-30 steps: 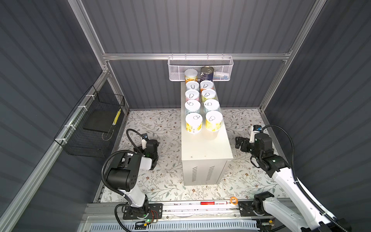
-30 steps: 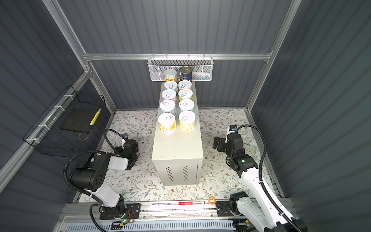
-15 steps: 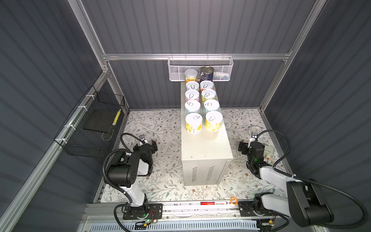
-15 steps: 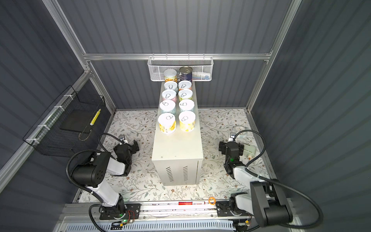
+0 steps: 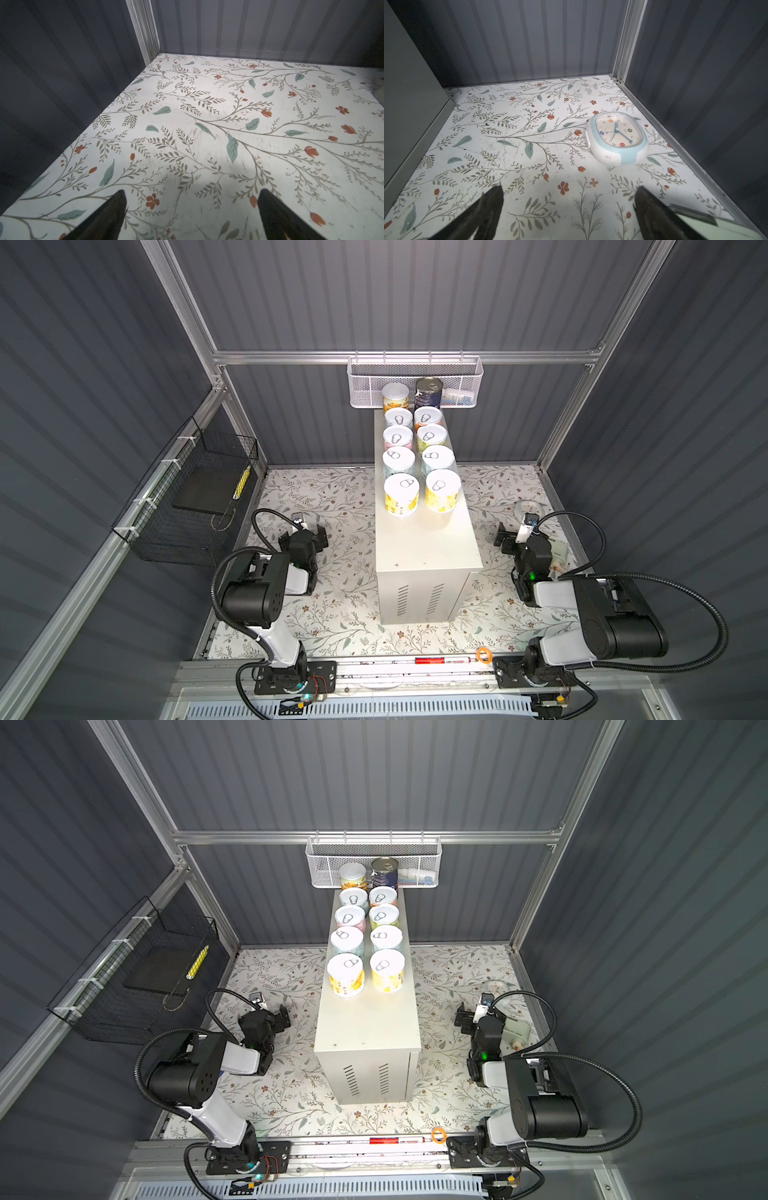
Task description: Place and organize the canned foods onto the counter
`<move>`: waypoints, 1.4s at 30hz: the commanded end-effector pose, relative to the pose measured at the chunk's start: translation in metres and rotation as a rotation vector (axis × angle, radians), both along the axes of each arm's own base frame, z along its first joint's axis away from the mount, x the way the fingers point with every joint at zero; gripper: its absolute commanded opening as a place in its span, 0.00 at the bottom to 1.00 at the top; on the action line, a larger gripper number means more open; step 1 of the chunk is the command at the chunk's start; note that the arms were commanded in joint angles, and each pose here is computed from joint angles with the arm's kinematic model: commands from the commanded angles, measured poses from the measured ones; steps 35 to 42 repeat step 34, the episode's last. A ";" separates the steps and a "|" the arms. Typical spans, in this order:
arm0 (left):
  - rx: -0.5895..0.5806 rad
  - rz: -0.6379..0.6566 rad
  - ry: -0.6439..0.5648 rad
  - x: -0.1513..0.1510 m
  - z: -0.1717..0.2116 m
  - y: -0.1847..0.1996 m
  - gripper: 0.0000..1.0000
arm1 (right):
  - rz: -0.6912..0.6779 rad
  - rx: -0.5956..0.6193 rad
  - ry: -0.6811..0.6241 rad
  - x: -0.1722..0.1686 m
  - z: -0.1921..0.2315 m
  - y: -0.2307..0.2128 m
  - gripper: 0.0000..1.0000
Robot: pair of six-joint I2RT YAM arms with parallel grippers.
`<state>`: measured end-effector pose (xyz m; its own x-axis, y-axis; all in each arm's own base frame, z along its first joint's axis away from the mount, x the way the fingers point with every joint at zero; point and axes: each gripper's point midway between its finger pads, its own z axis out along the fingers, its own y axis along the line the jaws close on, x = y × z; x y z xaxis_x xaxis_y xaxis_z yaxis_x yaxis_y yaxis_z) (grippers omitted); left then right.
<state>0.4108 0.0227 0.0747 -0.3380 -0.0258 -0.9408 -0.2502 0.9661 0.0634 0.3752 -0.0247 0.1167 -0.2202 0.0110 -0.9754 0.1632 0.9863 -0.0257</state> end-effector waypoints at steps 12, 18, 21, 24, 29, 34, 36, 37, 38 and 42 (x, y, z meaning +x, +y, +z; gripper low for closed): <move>0.024 -0.015 0.034 0.000 -0.006 -0.003 1.00 | 0.017 0.011 -0.012 0.006 0.006 0.001 0.99; 0.023 -0.016 0.033 0.000 -0.006 -0.003 0.99 | 0.051 0.057 0.018 0.011 0.002 -0.001 0.99; 0.023 -0.016 0.033 0.000 -0.006 -0.003 1.00 | 0.049 0.055 0.014 0.010 0.003 -0.001 0.99; 0.023 -0.016 0.032 0.000 -0.005 -0.003 1.00 | 0.050 0.057 0.016 0.011 0.003 -0.001 0.99; 0.024 -0.015 0.033 0.000 -0.006 -0.003 1.00 | 0.067 0.076 0.040 0.015 0.000 -0.002 0.99; 0.024 -0.016 0.033 0.000 -0.005 -0.003 0.99 | 0.067 0.073 0.020 0.010 0.002 -0.001 0.99; 0.024 -0.016 0.033 0.000 -0.005 -0.003 0.99 | 0.067 0.073 0.020 0.010 0.002 -0.001 0.99; 0.024 -0.016 0.033 0.000 -0.005 -0.003 0.99 | 0.067 0.073 0.020 0.010 0.002 -0.001 0.99; 0.024 -0.016 0.033 0.000 -0.005 -0.003 0.99 | 0.067 0.073 0.020 0.010 0.002 -0.001 0.99; 0.024 -0.016 0.033 0.000 -0.005 -0.003 0.99 | 0.067 0.073 0.020 0.010 0.002 -0.001 0.99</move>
